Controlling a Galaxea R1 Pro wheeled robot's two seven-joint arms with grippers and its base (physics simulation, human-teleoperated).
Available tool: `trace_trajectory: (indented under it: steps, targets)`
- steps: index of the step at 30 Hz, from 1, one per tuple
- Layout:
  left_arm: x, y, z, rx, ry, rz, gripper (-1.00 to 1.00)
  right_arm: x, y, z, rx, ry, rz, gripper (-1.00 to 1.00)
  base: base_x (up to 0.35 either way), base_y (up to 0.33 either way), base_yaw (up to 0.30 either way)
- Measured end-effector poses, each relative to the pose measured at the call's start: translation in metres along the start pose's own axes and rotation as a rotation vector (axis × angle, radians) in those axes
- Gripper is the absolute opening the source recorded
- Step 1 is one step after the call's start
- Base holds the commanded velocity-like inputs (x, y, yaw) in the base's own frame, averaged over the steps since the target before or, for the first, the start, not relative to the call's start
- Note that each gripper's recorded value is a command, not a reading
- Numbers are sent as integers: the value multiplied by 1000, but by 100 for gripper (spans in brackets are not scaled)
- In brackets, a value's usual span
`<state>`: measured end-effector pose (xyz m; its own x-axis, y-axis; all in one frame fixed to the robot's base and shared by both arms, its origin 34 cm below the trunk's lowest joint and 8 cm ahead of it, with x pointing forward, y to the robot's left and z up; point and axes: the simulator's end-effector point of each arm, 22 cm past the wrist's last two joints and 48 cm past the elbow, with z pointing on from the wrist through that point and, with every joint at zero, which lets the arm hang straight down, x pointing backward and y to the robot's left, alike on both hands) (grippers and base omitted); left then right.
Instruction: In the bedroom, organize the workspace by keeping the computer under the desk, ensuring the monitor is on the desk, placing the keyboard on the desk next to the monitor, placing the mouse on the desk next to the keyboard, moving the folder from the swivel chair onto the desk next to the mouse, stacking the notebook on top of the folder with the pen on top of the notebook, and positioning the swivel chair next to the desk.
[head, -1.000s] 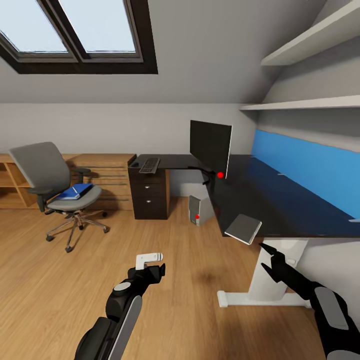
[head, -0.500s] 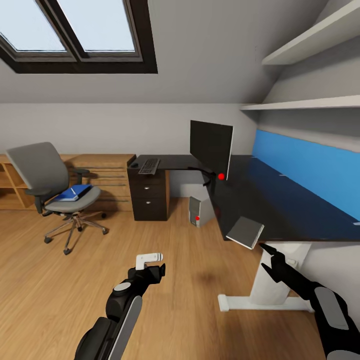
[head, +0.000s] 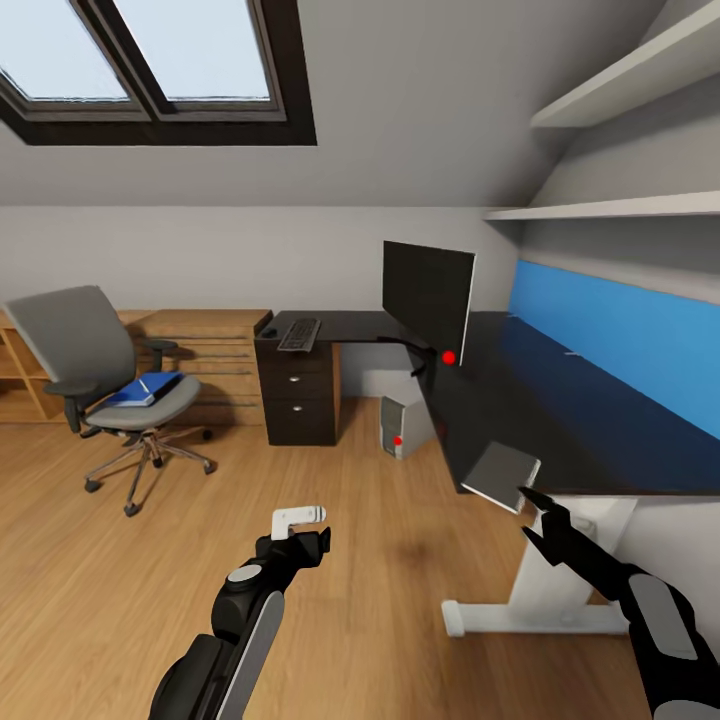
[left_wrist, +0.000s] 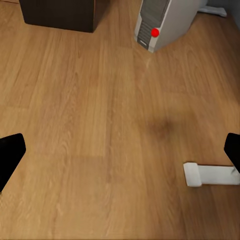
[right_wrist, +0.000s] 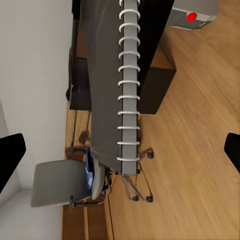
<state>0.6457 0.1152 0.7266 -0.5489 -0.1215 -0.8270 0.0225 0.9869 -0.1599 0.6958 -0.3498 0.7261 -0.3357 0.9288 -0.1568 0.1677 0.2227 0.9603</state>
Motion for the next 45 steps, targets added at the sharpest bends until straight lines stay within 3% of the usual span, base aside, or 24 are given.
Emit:
trace_trajectory:
  steps: [34, 35, 45]
  targets:
    - [0, 1, 0, -3, 1, -1, 100, 8, -2, 3, 10, 20, -6, 100, 26, 15, 0]
    - [0, 1, 0, -3, 1, -1, 100, 9, -2, 4, 10, 23, -7, -100, 0, 0, 0]
    - [0, 1, 0, -3, 0, -1, 100, 10, 2, 5, -4, 25, 2, -100, 0, 0, 0]
